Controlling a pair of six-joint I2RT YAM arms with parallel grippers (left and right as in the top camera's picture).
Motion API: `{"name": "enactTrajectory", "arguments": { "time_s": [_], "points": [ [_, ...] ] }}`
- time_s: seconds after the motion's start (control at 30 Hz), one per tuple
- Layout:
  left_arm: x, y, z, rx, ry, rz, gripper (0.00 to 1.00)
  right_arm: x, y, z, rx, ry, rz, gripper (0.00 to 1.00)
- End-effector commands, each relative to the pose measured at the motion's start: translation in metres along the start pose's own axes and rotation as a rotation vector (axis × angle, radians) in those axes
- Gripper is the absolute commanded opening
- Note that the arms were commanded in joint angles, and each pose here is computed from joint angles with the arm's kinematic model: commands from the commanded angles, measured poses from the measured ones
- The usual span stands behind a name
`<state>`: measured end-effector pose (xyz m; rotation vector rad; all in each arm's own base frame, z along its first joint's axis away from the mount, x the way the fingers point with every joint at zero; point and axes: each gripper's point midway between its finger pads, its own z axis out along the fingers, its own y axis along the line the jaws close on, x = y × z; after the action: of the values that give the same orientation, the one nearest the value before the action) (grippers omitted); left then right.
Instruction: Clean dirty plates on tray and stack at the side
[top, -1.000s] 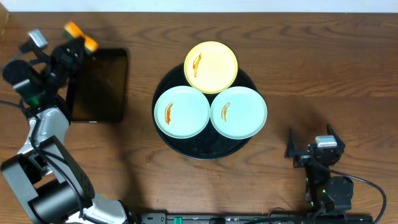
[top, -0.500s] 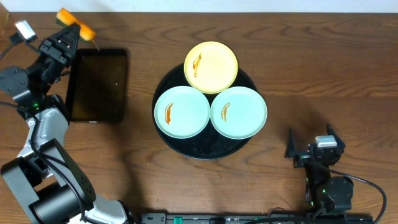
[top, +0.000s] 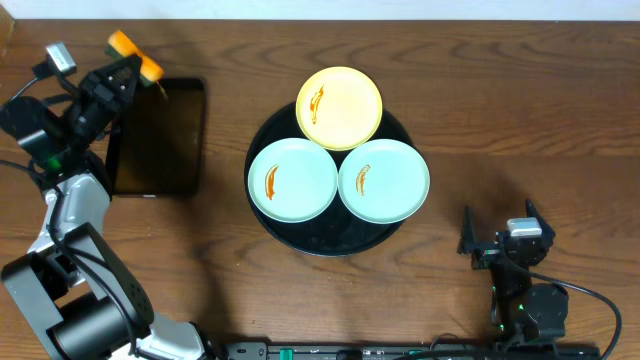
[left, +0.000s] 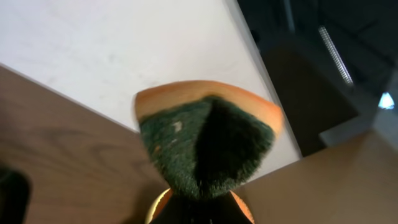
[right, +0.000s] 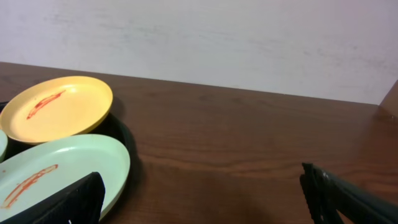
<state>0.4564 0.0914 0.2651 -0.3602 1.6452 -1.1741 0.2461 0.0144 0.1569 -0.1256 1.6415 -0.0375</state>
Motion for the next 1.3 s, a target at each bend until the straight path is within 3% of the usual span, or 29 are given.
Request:
{"name": "enactTrajectory", "arguments": {
  "time_s": [0.0, 0.23, 0.4, 0.5, 1.27],
  "points": [
    [0.002, -0.001, 0.0, -0.01, 0.021, 0.217, 0.08, 0.001, -0.001, 0.0, 0.006, 0.002, -0.006, 0.99],
    [0.008, 0.014, -0.001, -0.059, 0.037, 0.357, 0.08, 0.001, -0.001, 0.0, 0.006, 0.002, -0.006, 0.99],
    [0.015, 0.067, -0.011, -0.303, 0.029, 0.24, 0.07, 0.001, -0.001, 0.0, 0.006, 0.002, -0.006, 0.99],
    [0.021, 0.082, -0.016, -0.376, 0.036, 0.195, 0.08, 0.001, -0.001, 0.0, 0.006, 0.002, -0.006, 0.99],
    [0.029, 0.088, -0.019, -0.4, 0.06, 0.159, 0.08, 0.001, -0.001, 0.0, 0.006, 0.004, -0.006, 0.99]
  ]
}}
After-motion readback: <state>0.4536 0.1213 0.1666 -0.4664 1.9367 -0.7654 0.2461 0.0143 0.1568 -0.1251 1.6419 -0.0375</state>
